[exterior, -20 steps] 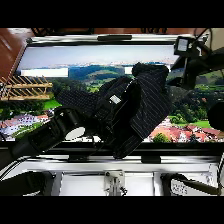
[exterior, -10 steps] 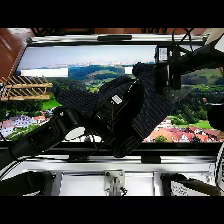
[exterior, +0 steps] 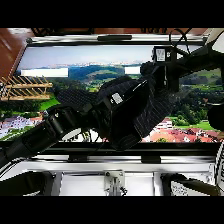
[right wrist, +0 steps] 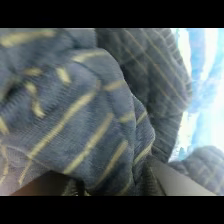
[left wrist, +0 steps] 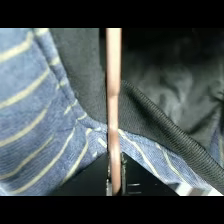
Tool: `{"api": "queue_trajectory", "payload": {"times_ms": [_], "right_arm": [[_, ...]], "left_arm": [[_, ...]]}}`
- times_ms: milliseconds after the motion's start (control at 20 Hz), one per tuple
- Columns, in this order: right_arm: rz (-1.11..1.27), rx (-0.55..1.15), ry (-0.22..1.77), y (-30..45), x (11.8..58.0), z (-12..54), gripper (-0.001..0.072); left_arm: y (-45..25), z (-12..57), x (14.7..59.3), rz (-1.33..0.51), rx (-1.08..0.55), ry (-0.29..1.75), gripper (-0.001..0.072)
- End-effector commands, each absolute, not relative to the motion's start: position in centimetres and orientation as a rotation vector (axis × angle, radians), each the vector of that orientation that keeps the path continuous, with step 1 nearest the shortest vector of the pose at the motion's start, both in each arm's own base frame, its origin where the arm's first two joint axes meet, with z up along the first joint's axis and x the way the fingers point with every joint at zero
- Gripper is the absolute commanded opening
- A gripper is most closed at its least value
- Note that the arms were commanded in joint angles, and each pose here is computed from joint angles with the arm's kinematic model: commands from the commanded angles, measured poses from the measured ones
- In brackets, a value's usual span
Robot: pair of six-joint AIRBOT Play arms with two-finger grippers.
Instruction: Fold the shirts.
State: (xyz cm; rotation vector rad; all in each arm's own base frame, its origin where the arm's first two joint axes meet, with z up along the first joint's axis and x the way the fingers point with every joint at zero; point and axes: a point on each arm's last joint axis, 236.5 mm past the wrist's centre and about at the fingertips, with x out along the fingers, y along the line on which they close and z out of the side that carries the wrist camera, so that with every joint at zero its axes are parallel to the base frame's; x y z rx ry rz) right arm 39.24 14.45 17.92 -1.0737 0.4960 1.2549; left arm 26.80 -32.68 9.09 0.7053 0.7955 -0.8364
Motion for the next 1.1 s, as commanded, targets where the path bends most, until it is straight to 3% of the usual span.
{"api": "queue_trajectory", "payload": {"times_ms": [0,50,100,150,200,250,350,450,600,700,900,1050], "right_arm": [[1.261,-1.044,0.542,14.2,38.7,17.6,0.0439],[1.264,-1.039,0.549,14.2,38.5,17.5,0.0324],[1.255,-1.012,0.57,14.2,38.5,17.5,0.0154],[1.25,-0.99,0.586,14.3,38.3,17.5,0.0107],[1.252,-0.976,0.59,14.4,38.2,17.5,0.0106],[1.259,-0.957,0.586,14.7,38.1,17.7,0.0106],[1.261,-0.92,0.592,15.1,37.9,17.8,0.0105],[1.251,-0.893,0.615,15.0,37.7,17.8,0.0105],[1.225,-0.83,0.661,15.0,37.6,17.8,0.0104],[1.222,-0.806,0.68,15.0,37.3,17.8,0.0103],[1.199,-0.739,0.753,14.8,36.6,17.6,0.0103],[1.172,-0.695,0.79,14.7,36.6,17.6,0.0103]], "left_arm": [[-32.6,11.0,29.6,-0.804,0.744,0.677,0.0058],[-32.0,11.5,30.5,-0.78,0.743,0.665,0.006],[-31.2,11.9,31.5,-0.75,0.743,0.658,0.0063],[-30.5,12.2,32.5,-0.726,0.727,0.655,0.0068],[-30.0,12.5,33.2,-0.707,0.715,0.654,0.0073],[-29.4,12.7,34.0,-0.689,0.704,0.65,0.0154],[-28.6,13.0,35.0,-0.663,0.686,0.642,0.0479],[-27.8,13.1,35.7,-0.641,0.676,0.645,0.0634],[-26.4,13.8,36.4,-0.603,0.677,0.657,0.0635],[-24.9,14.5,36.5,-0.581,0.694,0.682,0.0696],[-20.5,14.1,35.8,-0.497,0.695,0.832,0.0697],[-17.7,16.0,35.9,-0.391,0.583,0.885,0.0696]]}}
